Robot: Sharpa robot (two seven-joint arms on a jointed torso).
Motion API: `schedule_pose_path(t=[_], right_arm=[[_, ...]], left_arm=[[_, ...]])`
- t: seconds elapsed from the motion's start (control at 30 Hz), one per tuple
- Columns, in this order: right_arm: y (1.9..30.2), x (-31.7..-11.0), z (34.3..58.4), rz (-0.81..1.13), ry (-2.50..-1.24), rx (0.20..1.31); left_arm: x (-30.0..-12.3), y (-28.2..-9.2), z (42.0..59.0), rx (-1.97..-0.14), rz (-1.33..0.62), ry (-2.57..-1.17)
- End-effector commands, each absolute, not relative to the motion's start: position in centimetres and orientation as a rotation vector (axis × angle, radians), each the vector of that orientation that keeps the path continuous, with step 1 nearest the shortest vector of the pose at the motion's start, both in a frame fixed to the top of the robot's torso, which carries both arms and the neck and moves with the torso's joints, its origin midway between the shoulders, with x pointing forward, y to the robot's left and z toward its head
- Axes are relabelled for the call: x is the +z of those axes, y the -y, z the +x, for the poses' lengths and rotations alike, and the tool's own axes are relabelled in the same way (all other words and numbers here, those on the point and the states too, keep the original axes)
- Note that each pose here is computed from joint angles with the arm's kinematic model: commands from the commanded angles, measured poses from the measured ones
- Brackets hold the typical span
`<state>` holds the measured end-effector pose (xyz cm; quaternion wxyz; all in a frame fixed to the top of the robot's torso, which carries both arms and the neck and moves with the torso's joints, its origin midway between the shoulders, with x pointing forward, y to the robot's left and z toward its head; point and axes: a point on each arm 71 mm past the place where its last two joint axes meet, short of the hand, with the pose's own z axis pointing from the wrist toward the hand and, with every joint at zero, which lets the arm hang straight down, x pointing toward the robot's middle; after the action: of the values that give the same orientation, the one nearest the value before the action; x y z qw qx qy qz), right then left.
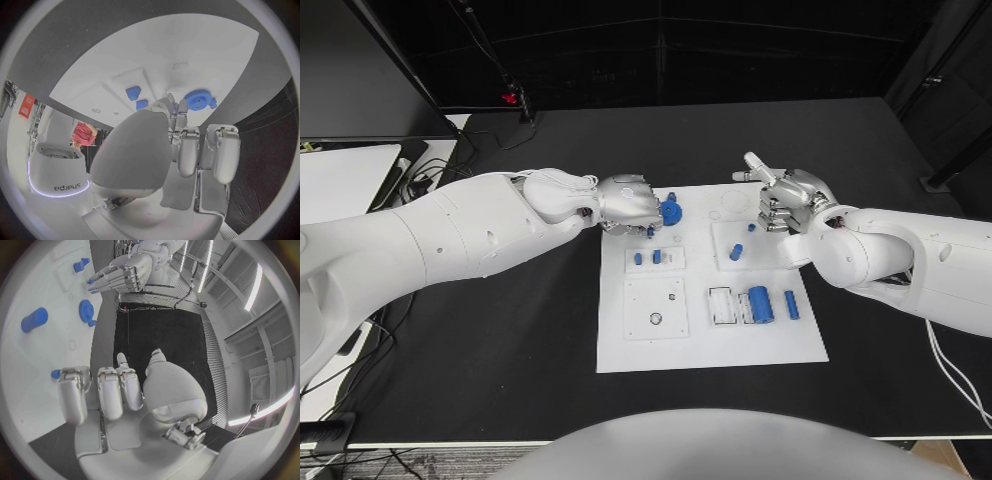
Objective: Assemble the parts on the task board
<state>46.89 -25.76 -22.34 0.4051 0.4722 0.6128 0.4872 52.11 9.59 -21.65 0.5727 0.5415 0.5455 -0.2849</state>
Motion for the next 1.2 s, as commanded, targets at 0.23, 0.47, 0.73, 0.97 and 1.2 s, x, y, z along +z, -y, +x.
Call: schedule_pose_path(t=[0.23, 0.47, 0.73, 0.97, 1.2], right_arm=[[25.61, -22.22, 46.91, 1.183, -1.547, 1.241], [25.59, -22.22, 46.91, 1.183, -1.547, 1.241], [25.6, -22.22, 46.91, 1.183, -1.547, 1.241], [25.59, -22.23, 46.93, 1.183, -1.547, 1.24], [25.54, -22.24, 46.95, 1.183, -1.547, 1.241]], left_arm=[[-21.69, -9.56, 52.15, -0.663, 1.277, -1.286], [-21.82, -9.52, 52.12, -0.667, 1.283, -1.293], [-21.91, -9.49, 52.06, -0.671, 1.29, -1.299], [-21.94, -9.37, 52.01, -0.677, 1.296, -1.3], [-21.96, -9.37, 52.01, -0.679, 1.301, -1.301]])
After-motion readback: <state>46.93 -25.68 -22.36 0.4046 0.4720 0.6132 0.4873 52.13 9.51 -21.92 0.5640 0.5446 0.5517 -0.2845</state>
